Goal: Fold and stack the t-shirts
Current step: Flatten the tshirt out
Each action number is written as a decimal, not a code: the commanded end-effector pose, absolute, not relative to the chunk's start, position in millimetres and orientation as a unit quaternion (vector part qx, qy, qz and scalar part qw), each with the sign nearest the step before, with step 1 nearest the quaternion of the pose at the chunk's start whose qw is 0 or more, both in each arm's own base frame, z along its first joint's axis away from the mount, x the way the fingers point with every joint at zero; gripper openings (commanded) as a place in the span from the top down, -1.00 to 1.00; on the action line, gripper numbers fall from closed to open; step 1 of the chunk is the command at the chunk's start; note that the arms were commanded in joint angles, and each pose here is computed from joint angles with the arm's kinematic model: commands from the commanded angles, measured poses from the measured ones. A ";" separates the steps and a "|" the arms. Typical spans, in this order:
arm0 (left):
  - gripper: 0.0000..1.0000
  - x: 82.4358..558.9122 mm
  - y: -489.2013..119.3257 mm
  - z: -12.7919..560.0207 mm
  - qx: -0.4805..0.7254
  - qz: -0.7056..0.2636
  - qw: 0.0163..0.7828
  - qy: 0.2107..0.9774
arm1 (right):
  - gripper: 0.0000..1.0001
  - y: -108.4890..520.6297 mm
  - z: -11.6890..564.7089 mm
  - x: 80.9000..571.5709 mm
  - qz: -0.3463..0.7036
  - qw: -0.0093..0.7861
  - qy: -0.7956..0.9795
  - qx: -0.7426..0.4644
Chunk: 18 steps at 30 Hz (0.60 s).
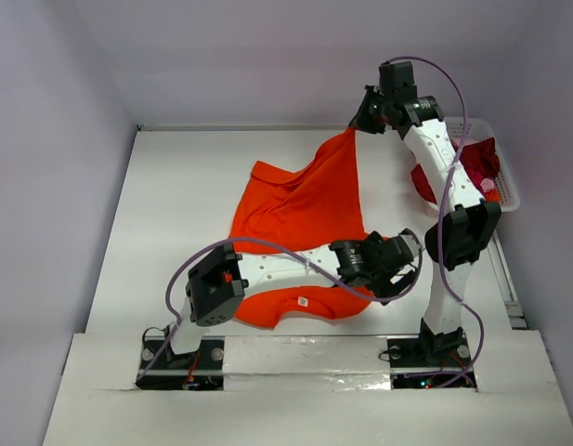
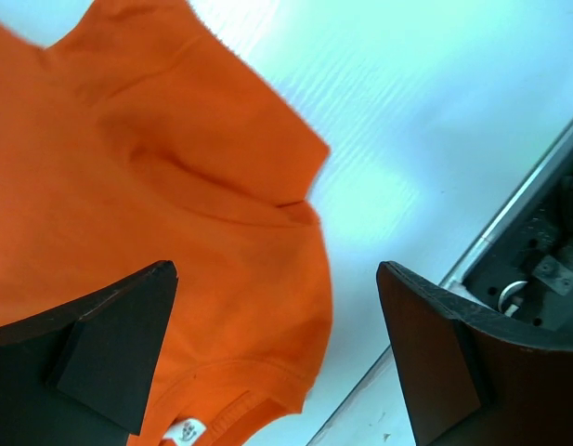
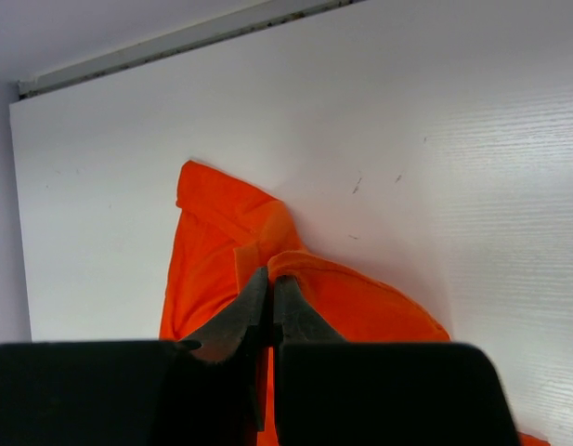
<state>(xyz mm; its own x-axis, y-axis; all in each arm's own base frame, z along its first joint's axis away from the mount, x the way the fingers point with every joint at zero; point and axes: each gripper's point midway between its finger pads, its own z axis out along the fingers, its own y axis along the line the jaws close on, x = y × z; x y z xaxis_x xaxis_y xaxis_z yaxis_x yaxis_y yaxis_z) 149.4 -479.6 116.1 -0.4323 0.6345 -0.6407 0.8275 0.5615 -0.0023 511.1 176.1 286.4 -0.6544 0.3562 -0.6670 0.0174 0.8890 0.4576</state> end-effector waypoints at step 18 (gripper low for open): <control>-0.84 146.5 -520.0 43.6 0.496 -0.183 0.293 0.797 | 1.00 169.6 337.0 504.6 0.238 0.449 0.856 0.093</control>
<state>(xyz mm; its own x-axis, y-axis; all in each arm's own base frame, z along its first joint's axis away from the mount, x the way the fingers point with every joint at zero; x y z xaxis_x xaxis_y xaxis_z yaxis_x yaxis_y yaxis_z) 147.0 -508.1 30.5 -0.3636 0.7124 -0.6002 0.8878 0.4601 0.0083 511.9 172.8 286.7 -0.6566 0.3612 -0.6621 0.0172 0.8848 0.4657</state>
